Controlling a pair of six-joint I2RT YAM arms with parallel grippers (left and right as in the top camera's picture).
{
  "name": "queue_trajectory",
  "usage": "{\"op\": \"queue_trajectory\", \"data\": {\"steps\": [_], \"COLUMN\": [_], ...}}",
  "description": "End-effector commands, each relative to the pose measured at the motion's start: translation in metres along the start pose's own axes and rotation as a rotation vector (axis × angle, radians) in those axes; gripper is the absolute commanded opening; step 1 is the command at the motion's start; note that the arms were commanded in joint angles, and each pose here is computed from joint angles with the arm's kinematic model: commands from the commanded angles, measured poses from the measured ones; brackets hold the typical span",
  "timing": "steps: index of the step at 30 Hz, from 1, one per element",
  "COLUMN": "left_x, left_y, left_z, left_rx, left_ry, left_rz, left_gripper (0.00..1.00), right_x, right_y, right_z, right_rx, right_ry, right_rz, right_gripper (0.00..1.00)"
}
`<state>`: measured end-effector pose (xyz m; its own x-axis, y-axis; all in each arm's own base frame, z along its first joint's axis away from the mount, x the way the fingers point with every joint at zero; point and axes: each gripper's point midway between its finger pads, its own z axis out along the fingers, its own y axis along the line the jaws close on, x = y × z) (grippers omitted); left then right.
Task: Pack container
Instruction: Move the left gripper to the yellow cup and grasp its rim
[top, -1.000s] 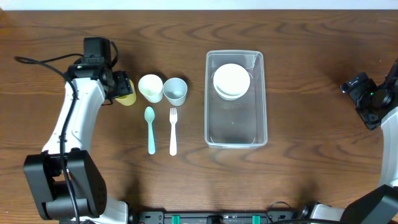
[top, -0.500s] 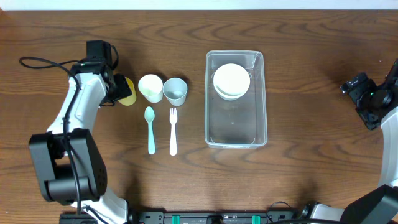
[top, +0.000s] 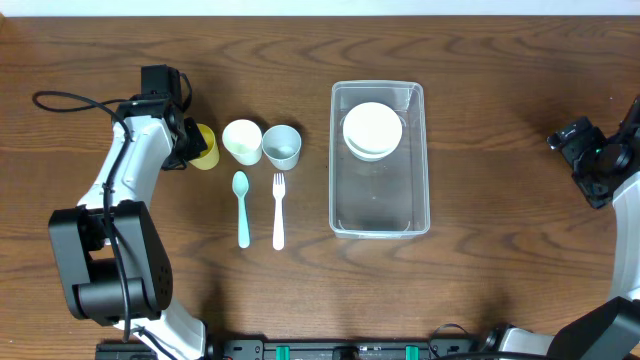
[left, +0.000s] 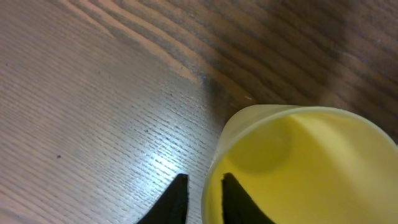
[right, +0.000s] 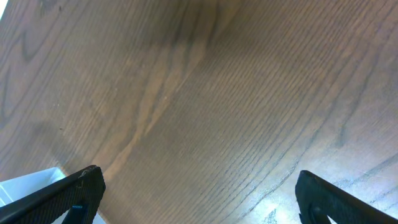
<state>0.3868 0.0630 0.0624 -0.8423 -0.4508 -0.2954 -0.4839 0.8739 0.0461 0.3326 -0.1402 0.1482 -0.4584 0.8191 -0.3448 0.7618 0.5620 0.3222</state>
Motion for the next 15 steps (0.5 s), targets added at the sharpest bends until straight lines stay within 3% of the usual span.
{"op": "queue_trajectory", "data": {"steps": [1, 3, 15], "left_x": [-0.007, -0.007, -0.018], "left_y": [0.002, 0.001, 0.0], "left_z": [-0.003, -0.003, -0.018], "left_rx": [-0.006, -0.005, 0.016], "left_ry": [-0.019, -0.021, -0.069], "left_rz": [-0.007, -0.009, -0.068], "left_gripper": [0.1, 0.06, 0.06], "right_x": [-0.004, -0.004, -0.004], "right_y": [-0.003, -0.003, -0.003], "right_z": [0.0, 0.0, 0.0], "right_rx": [0.011, 0.01, 0.01], "right_ry": [-0.009, -0.009, -0.009], "right_rz": [0.02, 0.02, 0.02], "right_gripper": [0.99, 0.99, 0.99]}}
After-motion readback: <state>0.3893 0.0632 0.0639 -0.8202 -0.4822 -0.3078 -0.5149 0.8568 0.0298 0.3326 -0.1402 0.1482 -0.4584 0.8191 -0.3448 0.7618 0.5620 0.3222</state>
